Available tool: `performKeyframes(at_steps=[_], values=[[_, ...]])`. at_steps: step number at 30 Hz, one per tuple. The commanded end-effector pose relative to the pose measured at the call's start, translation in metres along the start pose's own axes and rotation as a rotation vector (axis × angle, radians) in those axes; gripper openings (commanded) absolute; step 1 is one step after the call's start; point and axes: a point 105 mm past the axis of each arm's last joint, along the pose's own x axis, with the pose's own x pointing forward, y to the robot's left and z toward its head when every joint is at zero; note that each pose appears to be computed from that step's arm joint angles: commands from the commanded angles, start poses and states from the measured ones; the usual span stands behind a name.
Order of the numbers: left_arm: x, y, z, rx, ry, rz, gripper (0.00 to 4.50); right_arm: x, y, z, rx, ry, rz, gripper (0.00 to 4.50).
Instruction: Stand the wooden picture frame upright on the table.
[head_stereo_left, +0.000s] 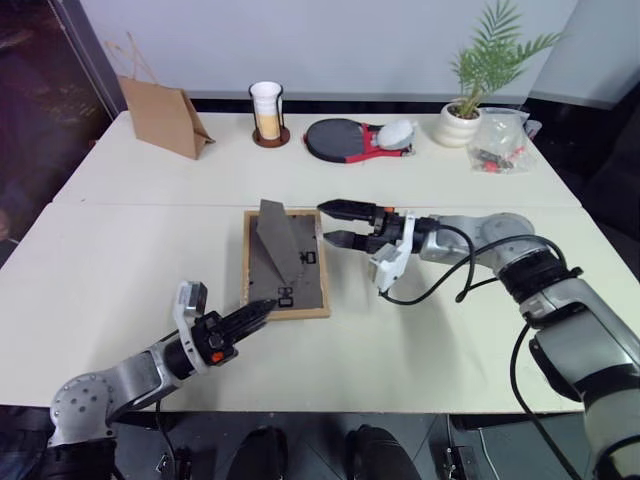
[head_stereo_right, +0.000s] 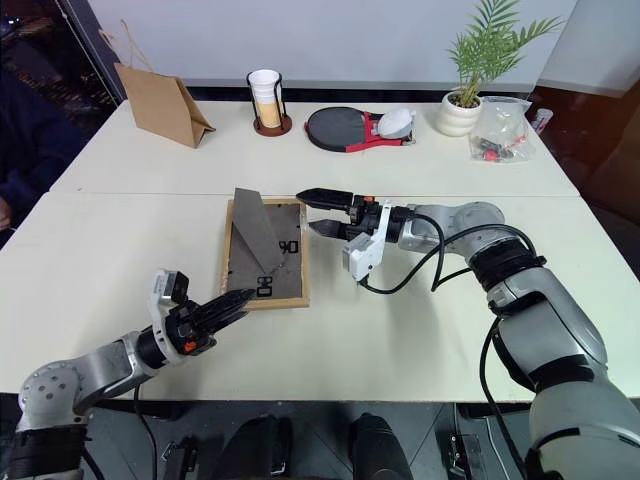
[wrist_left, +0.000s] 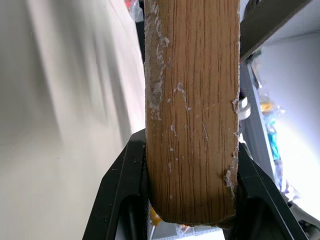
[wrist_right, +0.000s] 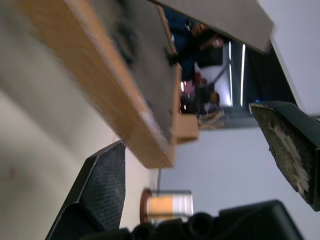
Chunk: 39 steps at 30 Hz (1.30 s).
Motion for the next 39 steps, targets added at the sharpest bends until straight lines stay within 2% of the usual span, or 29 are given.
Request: performKeyframes(at_steps=[1,11,14,19,25,27,28,30,32,35,39], values=[[0.002,-0.016,-0.007,0.014,0.020,-0.071,1.08,0.008,-0.010,-0.001,-0.044,-0.037,-0.049,4.46],[0.005,-0.017,-0.019,0.010,0.027,-0.070,1.08,0.016,0.003,-0.003,-0.065,-0.062,-0.021,4.46],[0.005,-0.016,-0.021,0.009,0.027,-0.068,1.08,0.016,0.004,-0.001,-0.066,-0.071,-0.025,3.55],[0.009,-0.018,-0.022,0.008,0.027,-0.074,1.08,0.017,0.003,0.000,-0.074,-0.083,-0.033,1.10],[0.014,-0.025,-0.020,0.021,0.030,-0.083,1.08,0.017,0.001,0.000,-0.057,-0.080,-0.046,1.06],[0.014,-0.028,-0.019,0.024,0.035,-0.086,2.11,0.016,-0.002,0.000,-0.038,-0.079,-0.057,1.06],[0.014,-0.030,-0.019,0.037,0.046,-0.081,2.40,0.016,-0.003,0.001,-0.026,-0.082,-0.058,1.06],[0.012,-0.033,-0.019,0.075,0.073,-0.060,3.33,0.014,-0.004,0.003,-0.006,-0.090,-0.054,1.06],[0.004,-0.032,-0.022,0.147,0.128,-0.011,4.40,0.011,-0.005,0.003,0.025,-0.090,-0.049,1.06],[-0.014,-0.033,-0.021,0.300,0.230,0.057,4.46,0.006,-0.003,0.001,0.111,-0.078,-0.024,1.06],[-0.041,-0.042,-0.003,0.534,0.361,0.130,4.46,0.000,0.002,-0.002,0.367,-0.047,0.012,1.06]])
